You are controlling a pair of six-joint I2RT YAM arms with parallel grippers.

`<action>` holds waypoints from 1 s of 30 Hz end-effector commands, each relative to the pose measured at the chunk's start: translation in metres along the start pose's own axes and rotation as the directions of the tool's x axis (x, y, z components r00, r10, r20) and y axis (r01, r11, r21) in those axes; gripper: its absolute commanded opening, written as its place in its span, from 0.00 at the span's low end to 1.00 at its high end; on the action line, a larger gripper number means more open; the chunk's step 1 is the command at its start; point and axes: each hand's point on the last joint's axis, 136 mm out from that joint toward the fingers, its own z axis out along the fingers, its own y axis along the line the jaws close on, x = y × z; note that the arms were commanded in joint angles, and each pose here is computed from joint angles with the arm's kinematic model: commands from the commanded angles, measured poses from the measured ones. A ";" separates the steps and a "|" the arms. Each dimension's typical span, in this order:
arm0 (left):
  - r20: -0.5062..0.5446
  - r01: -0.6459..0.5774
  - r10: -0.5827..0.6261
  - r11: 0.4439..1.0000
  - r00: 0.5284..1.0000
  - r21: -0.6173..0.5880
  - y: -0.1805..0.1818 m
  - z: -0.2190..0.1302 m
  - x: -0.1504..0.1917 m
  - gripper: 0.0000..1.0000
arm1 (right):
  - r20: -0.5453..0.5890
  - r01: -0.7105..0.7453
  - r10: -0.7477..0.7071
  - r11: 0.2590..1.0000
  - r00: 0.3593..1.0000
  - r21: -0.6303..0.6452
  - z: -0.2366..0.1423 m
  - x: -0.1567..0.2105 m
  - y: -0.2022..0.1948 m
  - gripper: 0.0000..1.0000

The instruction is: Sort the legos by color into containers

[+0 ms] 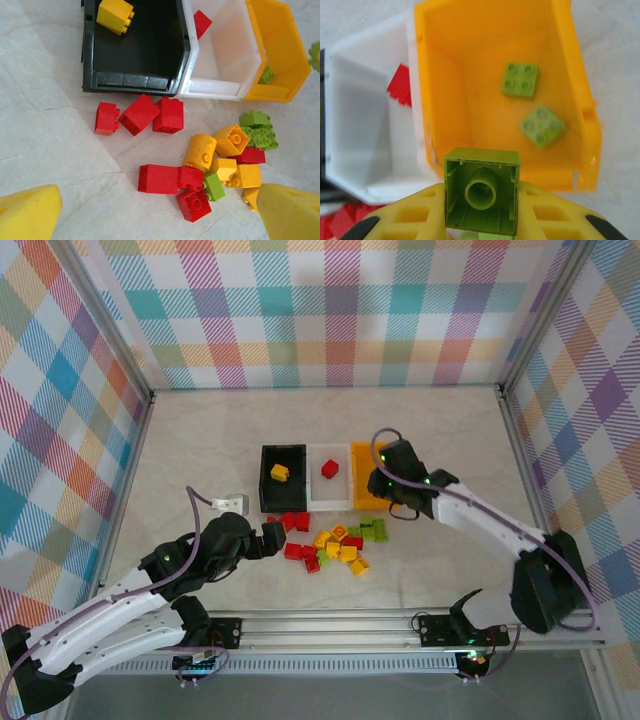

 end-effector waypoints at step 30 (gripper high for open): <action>-0.382 -0.275 0.142 0.906 0.913 -0.322 0.054 0.103 0.097 0.70 | -0.007 -0.008 0.007 0.998 1.000 -0.067 -0.011 0.017 -0.003 0.75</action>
